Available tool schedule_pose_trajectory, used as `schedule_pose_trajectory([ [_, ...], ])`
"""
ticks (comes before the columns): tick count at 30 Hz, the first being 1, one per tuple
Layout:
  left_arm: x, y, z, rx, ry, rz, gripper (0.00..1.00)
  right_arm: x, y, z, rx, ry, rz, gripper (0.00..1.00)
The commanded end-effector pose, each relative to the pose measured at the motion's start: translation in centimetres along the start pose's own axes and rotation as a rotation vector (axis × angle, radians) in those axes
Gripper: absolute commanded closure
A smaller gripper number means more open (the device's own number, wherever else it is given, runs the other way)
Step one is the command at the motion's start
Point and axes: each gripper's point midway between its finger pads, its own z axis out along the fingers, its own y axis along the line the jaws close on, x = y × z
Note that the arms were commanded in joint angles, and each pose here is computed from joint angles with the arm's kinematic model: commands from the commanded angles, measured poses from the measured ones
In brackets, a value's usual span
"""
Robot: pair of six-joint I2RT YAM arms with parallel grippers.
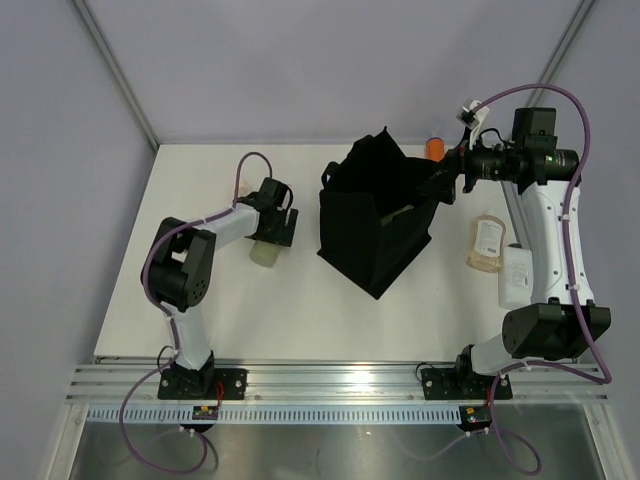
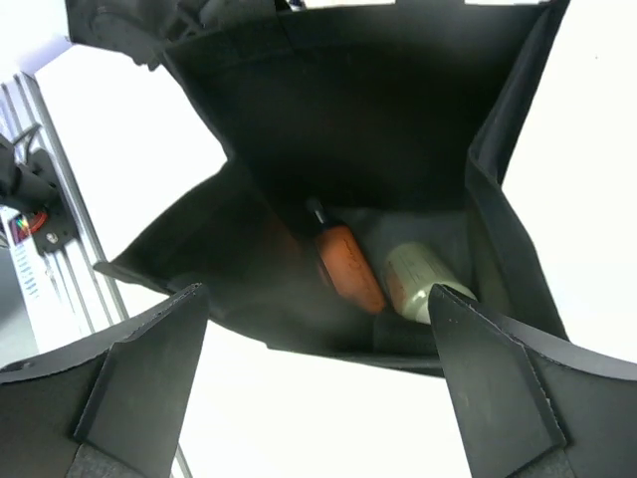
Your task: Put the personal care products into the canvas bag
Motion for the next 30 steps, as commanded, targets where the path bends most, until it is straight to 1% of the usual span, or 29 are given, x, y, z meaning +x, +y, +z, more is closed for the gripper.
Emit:
schedule_pose_trajectory([
  [1,0.2,-0.7,-1.8,0.060,-0.024,-0.067,0.95,-1.3,1.0,-0.3,-0.033,-0.058,0.009,0.01],
  [2,0.5,-0.9,-2.0,0.072,-0.028,-0.089,1.00,-1.3,1.0,-0.3,-0.036,-0.060,0.015,0.01],
  [4,-0.2,-1.4,-3.5,0.126,-0.069,-0.126,1.00,-1.0,1.0,-0.2,-0.037,-0.060,0.026,0.00],
  [7,-0.4,-2.3,-5.3,0.219,-0.093,-0.226,1.00,-0.8,1.0,-0.3,-0.040,-0.060,0.037,0.00],
  [8,-2.0,-3.0,-7.1,0.285,-0.160,-0.278,1.00,-0.8,1.1,-0.3,-0.041,-0.062,0.041,0.01],
  [9,-1.4,-3.3,-7.5,0.309,-0.163,-0.303,1.00,-0.6,1.0,-0.3,-0.039,-0.062,0.049,0.00],
  [11,-2.4,-3.7,-8.9,0.362,-0.220,-0.372,1.00,-0.6,1.1,-0.3,-0.041,-0.064,0.053,0.01],
  [13,-2.5,-3.9,-10.2,0.396,-0.253,-0.398,1.00,-0.4,1.1,-0.4,-0.040,-0.066,0.060,0.00],
  [16,-2.3,-3.3,-9.7,0.351,-0.238,-0.398,1.00,-0.5,1.0,-0.4,-0.047,-0.070,0.075,0.00],
  [18,-1.6,-3.0,-8.7,0.318,-0.192,-0.369,0.92,-0.5,1.0,-0.4,-0.050,-0.071,0.078,0.01],
  [19,-1.6,-3.1,-7.8,0.311,-0.166,-0.363,0.93,-0.6,1.0,-0.4,-0.051,-0.072,0.080,0.01],
  [20,-1.2,-3.1,-7.3,0.305,-0.146,-0.355,0.99,-0.5,0.9,-0.4,-0.047,-0.072,0.081,0.00],
  [22,-1.3,-3.5,-7.0,0.323,-0.135,-0.356,1.00,-0.5,0.9,-0.5,-0.046,-0.072,0.081,0.00],
  [28,-2.6,-4.7,-8.8,0.429,-0.177,-0.396,1.00,0.1,0.9,-0.7,-0.042,-0.065,0.104,0.00],
  [29,-3.4,-4.7,-9.7,0.484,-0.199,-0.430,1.00,0.1,1.0,-0.7,-0.049,-0.067,0.109,0.01],
  [30,-3.3,-4.7,-9.9,0.507,-0.199,-0.453,1.00,0.3,1.0,-0.6,-0.053,-0.066,0.115,0.01],
])
